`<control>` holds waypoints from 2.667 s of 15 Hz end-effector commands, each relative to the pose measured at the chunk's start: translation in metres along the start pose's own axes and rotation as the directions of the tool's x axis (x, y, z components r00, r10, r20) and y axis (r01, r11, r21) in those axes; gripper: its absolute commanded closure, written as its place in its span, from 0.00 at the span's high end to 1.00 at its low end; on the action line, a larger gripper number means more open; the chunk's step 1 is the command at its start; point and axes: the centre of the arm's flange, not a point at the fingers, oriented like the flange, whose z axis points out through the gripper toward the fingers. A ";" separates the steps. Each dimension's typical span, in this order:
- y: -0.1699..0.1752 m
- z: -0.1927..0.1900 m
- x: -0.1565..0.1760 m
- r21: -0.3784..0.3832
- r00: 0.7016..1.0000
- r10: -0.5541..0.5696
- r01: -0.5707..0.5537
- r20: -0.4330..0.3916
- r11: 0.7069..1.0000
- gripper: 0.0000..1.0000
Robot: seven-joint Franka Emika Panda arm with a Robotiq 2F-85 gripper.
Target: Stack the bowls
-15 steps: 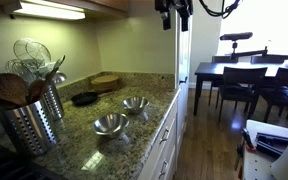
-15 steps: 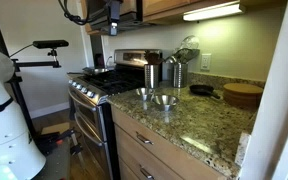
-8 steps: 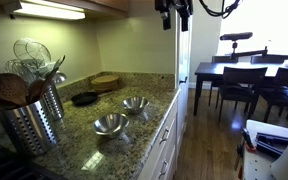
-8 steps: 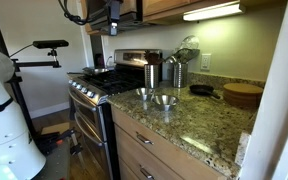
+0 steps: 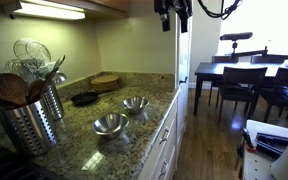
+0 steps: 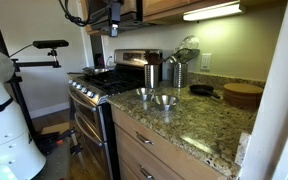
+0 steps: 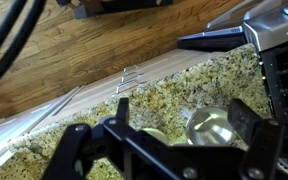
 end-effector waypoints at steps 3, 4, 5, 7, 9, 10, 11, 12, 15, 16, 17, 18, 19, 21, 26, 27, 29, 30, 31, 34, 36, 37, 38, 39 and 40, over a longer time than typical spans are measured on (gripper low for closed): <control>-0.005 0.042 0.038 0.071 0.999 0.028 -0.030 0.021 0.997 1.00; -0.007 0.050 0.045 0.091 0.999 0.034 -0.036 0.024 0.995 1.00; -0.009 0.059 0.054 0.121 0.999 0.040 -0.043 0.032 0.992 1.00; -0.018 0.077 0.066 0.163 0.998 0.045 -0.053 0.053 0.985 1.00; -0.027 0.097 0.078 0.194 0.996 0.043 -0.058 0.080 0.979 1.00; -0.031 0.105 0.083 0.208 0.995 0.036 -0.054 0.092 0.977 1.00; -0.038 0.119 0.090 0.219 0.995 0.018 -0.039 0.099 0.975 1.00; -0.043 0.128 0.095 0.225 0.995 0.005 -0.028 0.104 0.974 1.00; -0.064 0.160 0.114 0.210 0.993 -0.043 0.020 0.110 0.977 1.00; -0.069 0.169 0.119 0.203 0.992 -0.058 0.035 0.110 0.979 1.00; -0.076 0.180 0.124 0.191 0.992 -0.069 0.047 0.110 0.980 1.00; -0.081 0.188 0.129 0.184 0.991 -0.074 0.053 0.109 0.981 1.00; -0.087 0.196 0.134 0.177 0.991 -0.075 0.054 0.113 0.983 1.00; -0.095 0.210 0.142 0.169 0.990 -0.079 0.058 0.117 0.984 1.00; -0.099 0.237 0.157 0.114 0.992 -0.043 0.030 0.121 0.993 1.00; -0.098 0.241 0.161 0.106 0.993 -0.028 0.016 0.118 0.994 1.00; -0.098 0.250 0.169 0.088 0.994 -0.007 -0.003 0.110 0.996 1.00; -0.099 0.255 0.171 0.080 0.994 0.003 -0.011 0.109 0.997 1.00; -0.100 0.260 0.175 0.066 0.995 0.016 -0.023 0.102 0.998 1.00; -0.103 0.270 0.186 0.040 0.996 0.044 -0.047 0.084 0.998 1.00; -0.105 0.275 0.194 0.024 0.996 0.066 -0.067 0.067 0.997 1.00; -0.104 0.277 0.198 0.014 0.995 0.077 -0.078 0.060 0.997 1.00; -0.105 0.278 0.202 0.009 0.995 0.086 -0.087 0.055 0.996 1.00; -0.104 0.280 0.207 0.005 0.994 0.097 -0.097 0.050 0.995 1.00; -0.103 0.281 0.210 0.001 0.993 0.109 -0.109 0.045 0.994 1.00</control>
